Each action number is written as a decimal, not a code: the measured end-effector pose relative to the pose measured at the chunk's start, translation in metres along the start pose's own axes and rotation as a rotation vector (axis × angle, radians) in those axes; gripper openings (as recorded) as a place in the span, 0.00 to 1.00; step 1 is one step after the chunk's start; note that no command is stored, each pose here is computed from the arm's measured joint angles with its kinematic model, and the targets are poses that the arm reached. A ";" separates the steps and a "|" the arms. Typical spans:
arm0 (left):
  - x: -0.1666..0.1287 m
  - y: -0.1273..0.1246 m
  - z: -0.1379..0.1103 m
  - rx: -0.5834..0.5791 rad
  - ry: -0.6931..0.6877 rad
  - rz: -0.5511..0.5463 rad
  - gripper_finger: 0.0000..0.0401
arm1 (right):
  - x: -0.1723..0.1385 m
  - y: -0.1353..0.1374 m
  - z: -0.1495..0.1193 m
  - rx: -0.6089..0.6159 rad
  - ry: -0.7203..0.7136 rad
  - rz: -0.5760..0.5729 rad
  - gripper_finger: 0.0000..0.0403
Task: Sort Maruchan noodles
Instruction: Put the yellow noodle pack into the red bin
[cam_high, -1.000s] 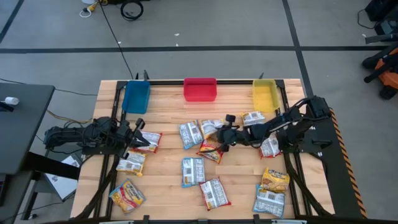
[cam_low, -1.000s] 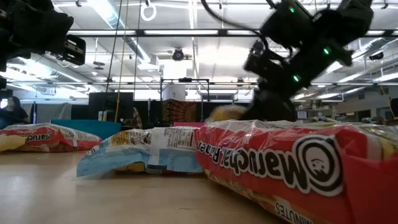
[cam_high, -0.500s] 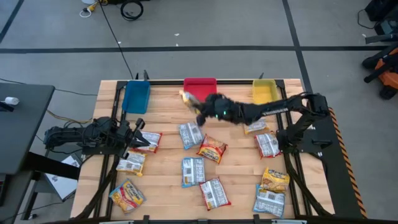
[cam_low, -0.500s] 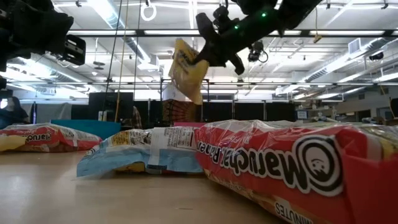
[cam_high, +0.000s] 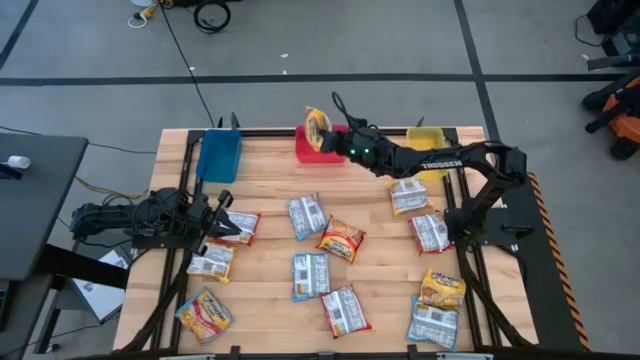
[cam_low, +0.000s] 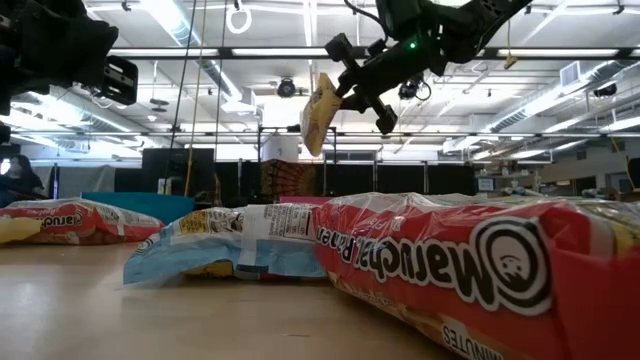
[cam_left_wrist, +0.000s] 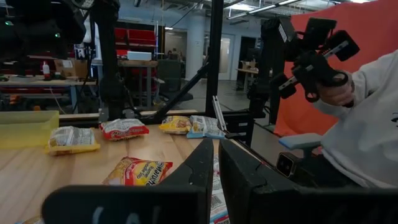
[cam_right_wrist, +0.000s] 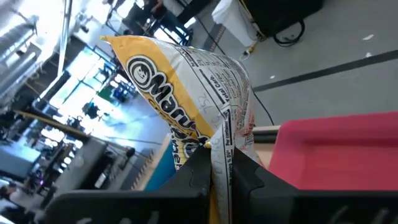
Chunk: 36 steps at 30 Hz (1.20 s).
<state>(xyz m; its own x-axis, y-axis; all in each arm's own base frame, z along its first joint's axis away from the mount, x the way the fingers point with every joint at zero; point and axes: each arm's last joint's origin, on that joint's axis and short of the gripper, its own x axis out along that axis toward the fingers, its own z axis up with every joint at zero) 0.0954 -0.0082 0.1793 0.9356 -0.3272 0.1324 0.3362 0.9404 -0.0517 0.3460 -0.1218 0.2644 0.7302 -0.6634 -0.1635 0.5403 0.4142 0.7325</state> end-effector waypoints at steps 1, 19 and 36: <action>0.000 0.000 0.000 0.000 0.000 0.000 0.08 | 0.001 -0.001 0.002 0.006 -0.006 0.000 0.06; 0.000 0.000 0.000 0.000 0.000 0.000 0.08 | 0.083 0.046 0.004 -0.184 0.224 -0.067 0.05; 0.000 0.000 0.000 0.000 0.000 0.000 0.08 | 0.093 0.022 -0.003 -0.043 0.140 -0.319 0.06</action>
<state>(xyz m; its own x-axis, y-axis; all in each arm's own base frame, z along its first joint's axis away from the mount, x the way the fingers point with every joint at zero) 0.0954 -0.0082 0.1792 0.9357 -0.3272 0.1322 0.3362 0.9404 -0.0517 0.4267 -0.1723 0.2637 0.5700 -0.6733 -0.4709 0.7655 0.2270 0.6021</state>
